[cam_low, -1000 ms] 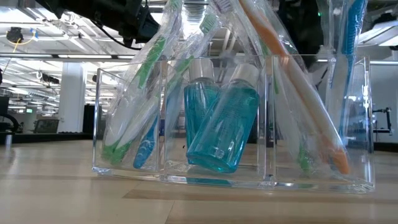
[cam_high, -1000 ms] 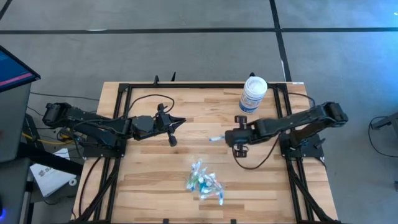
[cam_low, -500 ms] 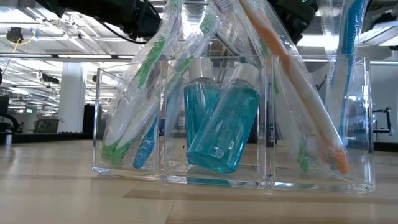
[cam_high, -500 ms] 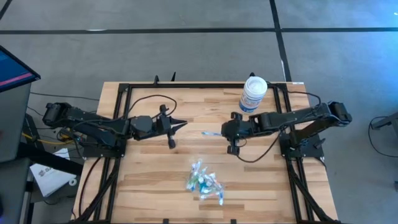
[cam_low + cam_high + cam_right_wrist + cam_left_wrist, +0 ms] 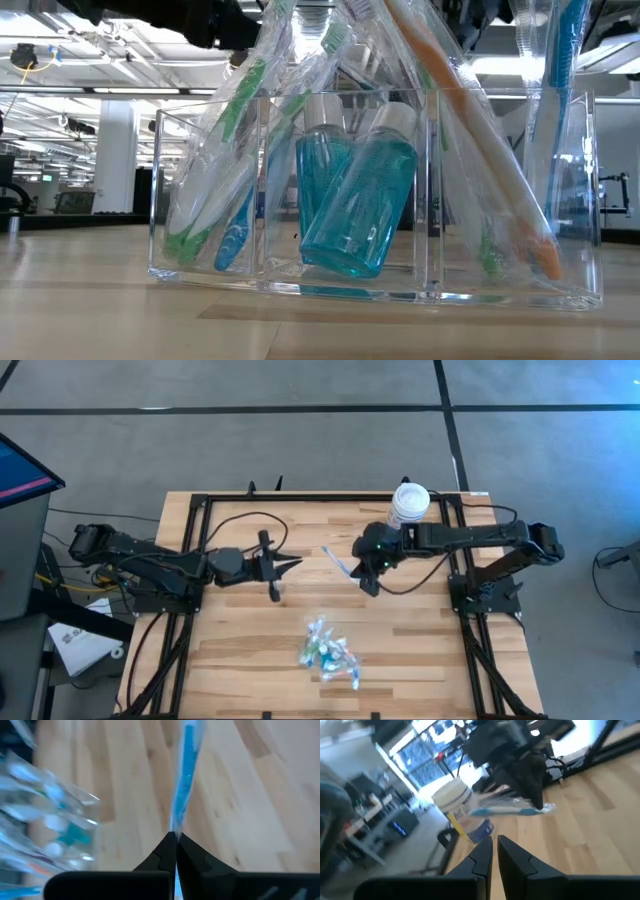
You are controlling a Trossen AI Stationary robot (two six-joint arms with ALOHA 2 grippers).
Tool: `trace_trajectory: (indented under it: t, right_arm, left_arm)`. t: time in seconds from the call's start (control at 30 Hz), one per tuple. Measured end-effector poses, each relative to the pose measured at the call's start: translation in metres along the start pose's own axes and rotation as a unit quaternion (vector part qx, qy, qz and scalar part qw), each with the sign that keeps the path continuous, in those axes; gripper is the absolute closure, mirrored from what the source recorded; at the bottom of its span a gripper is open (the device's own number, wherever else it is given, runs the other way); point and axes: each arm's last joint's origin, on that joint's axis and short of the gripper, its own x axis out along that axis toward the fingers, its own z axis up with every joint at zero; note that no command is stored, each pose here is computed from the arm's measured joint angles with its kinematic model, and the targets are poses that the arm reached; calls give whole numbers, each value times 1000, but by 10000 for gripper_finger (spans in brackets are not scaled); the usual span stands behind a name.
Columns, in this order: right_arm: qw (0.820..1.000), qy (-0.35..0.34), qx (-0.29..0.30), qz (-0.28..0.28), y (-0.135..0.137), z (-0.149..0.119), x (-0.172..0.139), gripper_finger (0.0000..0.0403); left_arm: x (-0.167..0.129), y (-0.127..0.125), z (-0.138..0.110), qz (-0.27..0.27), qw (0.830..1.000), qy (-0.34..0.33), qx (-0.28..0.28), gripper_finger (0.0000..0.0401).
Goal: Pick & Place toothbrushing station
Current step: Put the blue toothbrush into the transparent organizer
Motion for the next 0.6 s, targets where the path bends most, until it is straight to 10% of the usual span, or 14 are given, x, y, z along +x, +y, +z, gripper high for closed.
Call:
trace_trajectory:
  t: [0.6]
  right_arm:
    - [985, -53, 79, 144, -6, 21, -6, 403]
  left_arm:
    - [22, -35, 4, 62, 924, -10, 378, 311]
